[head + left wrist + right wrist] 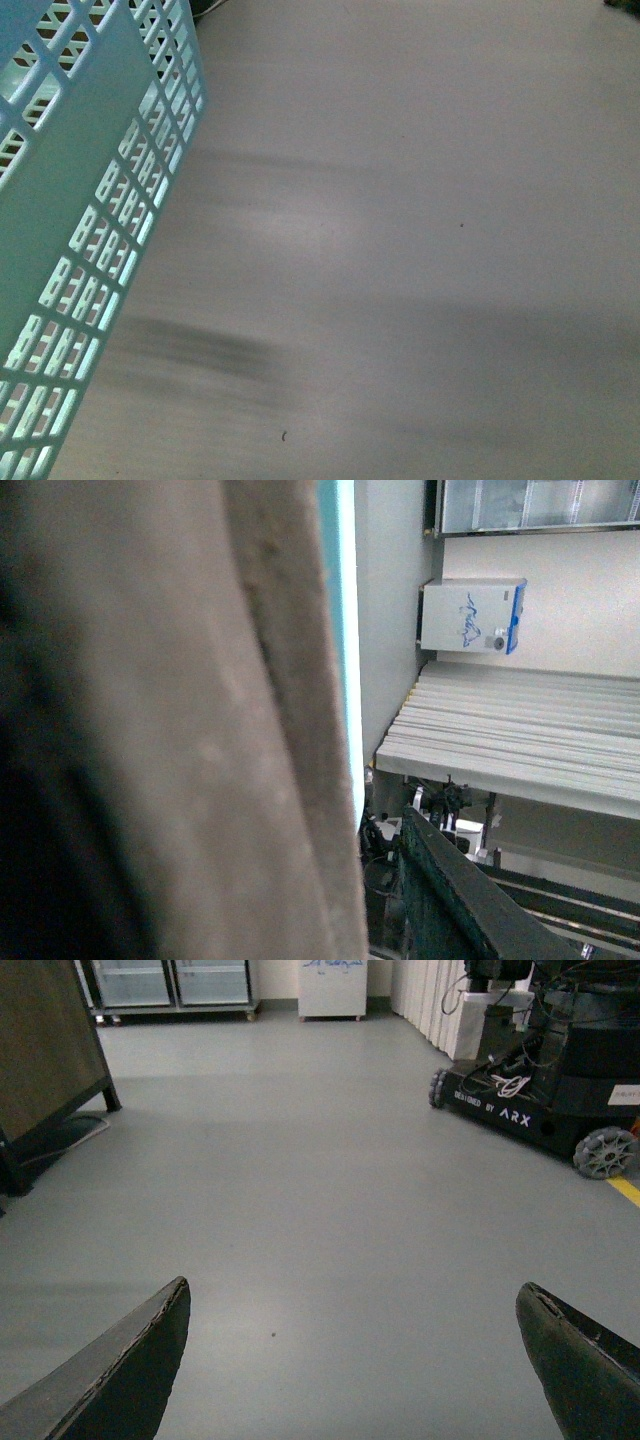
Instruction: Pick mango and avocado into basket
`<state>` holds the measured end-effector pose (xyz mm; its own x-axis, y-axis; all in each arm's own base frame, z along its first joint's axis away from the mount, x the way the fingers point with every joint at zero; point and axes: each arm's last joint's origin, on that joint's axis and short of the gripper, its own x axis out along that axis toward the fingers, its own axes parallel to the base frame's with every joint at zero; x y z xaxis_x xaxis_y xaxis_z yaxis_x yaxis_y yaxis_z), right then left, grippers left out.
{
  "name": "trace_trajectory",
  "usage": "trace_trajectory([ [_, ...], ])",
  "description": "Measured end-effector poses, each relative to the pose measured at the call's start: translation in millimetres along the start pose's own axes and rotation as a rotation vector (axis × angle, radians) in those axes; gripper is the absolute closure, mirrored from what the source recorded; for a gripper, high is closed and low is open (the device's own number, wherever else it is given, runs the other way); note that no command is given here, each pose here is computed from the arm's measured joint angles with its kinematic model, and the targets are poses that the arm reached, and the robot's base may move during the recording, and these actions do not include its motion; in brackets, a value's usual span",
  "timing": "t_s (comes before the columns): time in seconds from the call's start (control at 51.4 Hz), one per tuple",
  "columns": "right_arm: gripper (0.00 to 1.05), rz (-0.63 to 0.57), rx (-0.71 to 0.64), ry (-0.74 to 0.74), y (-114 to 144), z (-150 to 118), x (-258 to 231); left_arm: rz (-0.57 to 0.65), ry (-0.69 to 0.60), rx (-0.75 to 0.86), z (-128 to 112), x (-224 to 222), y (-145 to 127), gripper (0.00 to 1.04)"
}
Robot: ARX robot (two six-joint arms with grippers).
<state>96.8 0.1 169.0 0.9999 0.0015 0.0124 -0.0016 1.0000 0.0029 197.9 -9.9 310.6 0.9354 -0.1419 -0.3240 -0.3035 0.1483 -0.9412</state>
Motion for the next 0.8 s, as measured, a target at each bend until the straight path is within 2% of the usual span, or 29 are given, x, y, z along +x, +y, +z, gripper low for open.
trace_trajectory([
  [0.798,0.09,0.0,0.0,0.0,0.0,0.0,0.0,0.0,0.001,0.002,0.0,-0.1,-0.3,0.76],
])
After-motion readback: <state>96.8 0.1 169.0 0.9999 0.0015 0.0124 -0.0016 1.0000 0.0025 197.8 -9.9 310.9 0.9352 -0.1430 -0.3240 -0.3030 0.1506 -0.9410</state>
